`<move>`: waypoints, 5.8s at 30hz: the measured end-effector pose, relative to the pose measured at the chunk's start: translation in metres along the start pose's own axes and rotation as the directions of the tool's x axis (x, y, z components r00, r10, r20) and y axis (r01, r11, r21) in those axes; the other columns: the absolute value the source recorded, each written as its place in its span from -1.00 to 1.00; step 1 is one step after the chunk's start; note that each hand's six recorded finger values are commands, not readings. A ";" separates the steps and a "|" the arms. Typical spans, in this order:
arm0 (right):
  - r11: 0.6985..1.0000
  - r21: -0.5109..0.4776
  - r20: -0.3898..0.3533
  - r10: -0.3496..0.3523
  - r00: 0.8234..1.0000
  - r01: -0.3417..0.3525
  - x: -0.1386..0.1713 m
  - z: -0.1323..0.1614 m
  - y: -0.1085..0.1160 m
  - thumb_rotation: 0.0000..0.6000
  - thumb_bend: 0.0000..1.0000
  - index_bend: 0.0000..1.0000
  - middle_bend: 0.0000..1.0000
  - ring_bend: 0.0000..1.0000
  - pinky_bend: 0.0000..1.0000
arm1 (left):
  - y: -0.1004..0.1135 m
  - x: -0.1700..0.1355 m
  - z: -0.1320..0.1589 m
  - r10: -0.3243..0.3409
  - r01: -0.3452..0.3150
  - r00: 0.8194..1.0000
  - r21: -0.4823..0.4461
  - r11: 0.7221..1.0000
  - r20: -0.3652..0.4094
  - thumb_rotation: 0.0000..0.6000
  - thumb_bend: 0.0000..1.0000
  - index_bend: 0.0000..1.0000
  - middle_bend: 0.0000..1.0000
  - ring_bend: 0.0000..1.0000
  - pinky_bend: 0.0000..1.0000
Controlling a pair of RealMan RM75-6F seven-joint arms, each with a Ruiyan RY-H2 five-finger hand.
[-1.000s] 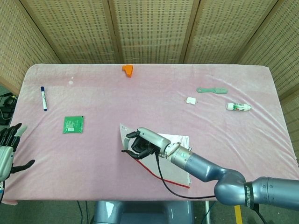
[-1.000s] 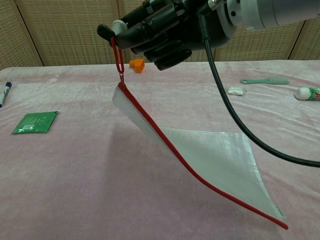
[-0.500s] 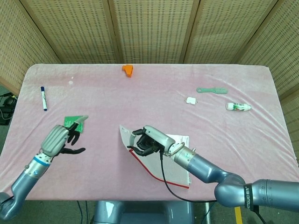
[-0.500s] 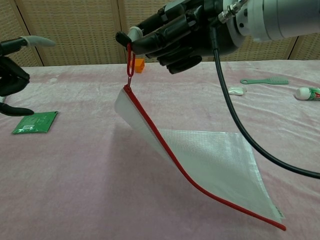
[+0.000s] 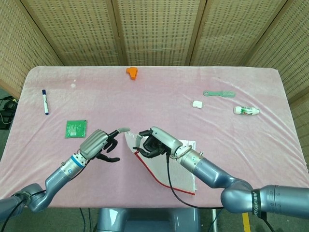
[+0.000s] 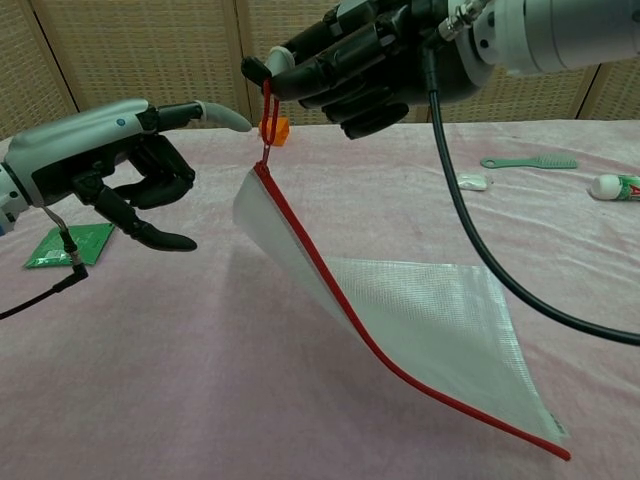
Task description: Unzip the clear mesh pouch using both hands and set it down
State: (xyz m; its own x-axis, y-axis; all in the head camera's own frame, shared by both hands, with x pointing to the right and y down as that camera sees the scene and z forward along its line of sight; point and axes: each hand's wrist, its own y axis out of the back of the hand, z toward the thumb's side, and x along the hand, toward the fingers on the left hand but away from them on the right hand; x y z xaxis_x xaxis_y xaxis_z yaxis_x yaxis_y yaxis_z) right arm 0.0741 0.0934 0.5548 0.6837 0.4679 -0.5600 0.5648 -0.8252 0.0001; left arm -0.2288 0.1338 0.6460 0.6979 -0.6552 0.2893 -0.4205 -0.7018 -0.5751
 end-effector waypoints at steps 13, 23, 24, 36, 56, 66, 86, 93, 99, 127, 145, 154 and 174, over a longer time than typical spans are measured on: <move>1.000 -0.002 -0.001 -0.018 1.000 0.018 0.003 0.000 0.007 1.00 0.48 0.62 1.00 0.97 1.00 | -0.024 0.026 0.021 -0.049 0.051 0.999 -0.171 0.984 0.010 1.00 -0.63 -0.39 0.69 0.60 0.82; 1.000 0.004 0.001 -0.021 1.000 0.021 0.007 -0.002 0.009 1.00 0.48 0.62 1.00 0.97 1.00 | -0.032 0.043 0.036 -0.048 0.052 0.999 -0.279 0.959 0.022 1.00 -0.37 -0.24 0.69 0.60 0.82; 1.000 0.004 0.003 -0.023 1.000 0.023 0.008 -0.003 0.010 1.00 0.48 0.62 1.00 0.97 1.00 | -0.033 0.044 0.037 -0.047 0.052 0.999 -0.284 0.957 0.023 1.00 -0.32 -0.21 0.70 0.60 0.82; 0.999 0.012 0.008 -0.039 0.999 0.039 0.014 -0.007 0.018 1.00 0.49 0.62 1.00 0.97 1.00 | -0.036 0.048 0.036 -0.052 0.052 0.999 -0.283 0.958 0.006 1.00 0.38 0.15 0.70 0.61 0.82; 0.996 0.048 0.006 -0.082 0.997 0.081 0.025 -0.014 0.036 1.00 0.48 0.62 1.00 0.97 1.00 | -0.018 0.047 0.029 -0.003 -0.004 1.000 -0.289 0.957 -0.025 1.00 0.65 0.63 0.76 0.65 0.85; 0.992 0.115 -0.014 -0.056 0.998 0.057 0.033 -0.015 0.029 1.00 0.49 0.62 1.00 0.97 1.00 | -0.013 0.054 0.031 -0.001 -0.018 0.998 -0.326 0.945 -0.058 1.00 0.66 0.63 0.76 0.65 0.85; 0.987 0.158 -0.011 0.018 1.000 -0.016 0.033 -0.019 0.007 1.00 0.49 0.62 1.00 0.97 1.00 | -0.010 0.056 0.034 0.003 -0.033 0.997 -0.374 0.927 -0.079 1.00 0.67 0.63 0.76 0.65 0.85; 0.986 0.164 -0.003 0.017 1.000 -0.016 0.029 -0.020 0.004 1.00 0.48 0.62 1.00 0.97 1.00 | -0.009 0.060 0.041 0.015 -0.045 0.997 -0.404 0.913 -0.077 1.00 0.67 0.63 0.76 0.65 0.85; 0.985 0.174 0.007 0.024 1.000 -0.025 0.025 -0.021 0.000 1.00 0.49 0.62 1.00 0.97 1.00 | -0.008 0.065 0.043 0.020 -0.060 0.996 -0.449 0.891 -0.092 1.00 0.67 0.63 0.76 0.65 0.85; 0.967 0.249 0.066 0.044 0.997 -0.059 0.024 -0.035 -0.010 1.00 0.49 0.62 1.00 0.97 1.00 | 0.008 0.086 0.060 0.061 -0.107 0.993 -0.563 0.820 -0.099 1.00 0.66 0.63 0.76 0.65 0.85; 0.945 0.317 0.124 0.035 0.992 -0.073 0.029 -0.055 -0.002 1.00 0.49 0.62 1.00 0.97 1.00 | 0.055 0.087 0.053 0.181 -0.226 0.974 -0.585 0.779 -0.136 1.00 0.67 0.63 0.76 0.65 0.85; 0.940 0.336 0.164 0.000 0.986 -0.056 0.035 -0.069 0.012 1.00 0.49 0.62 1.00 0.97 1.00 | 0.078 0.074 0.040 0.234 -0.284 0.959 -0.578 0.765 -0.161 1.00 0.67 0.63 0.76 0.65 0.85; 0.916 0.402 0.249 -0.114 0.962 0.004 0.054 -0.111 0.050 1.00 0.49 0.62 1.00 0.97 1.00 | 0.120 0.047 0.005 0.308 -0.385 0.923 -0.565 0.730 -0.231 1.00 0.66 0.63 0.76 0.65 0.85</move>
State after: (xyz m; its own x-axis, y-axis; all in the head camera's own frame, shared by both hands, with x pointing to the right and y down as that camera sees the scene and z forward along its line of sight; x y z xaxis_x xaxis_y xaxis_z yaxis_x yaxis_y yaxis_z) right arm 0.1904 0.1124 0.6172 0.4782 0.4652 -0.7449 0.3345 -0.8807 -0.3353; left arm -0.2433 0.0204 0.5865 0.3807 -0.8854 0.2669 -0.9030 -0.4181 -0.0988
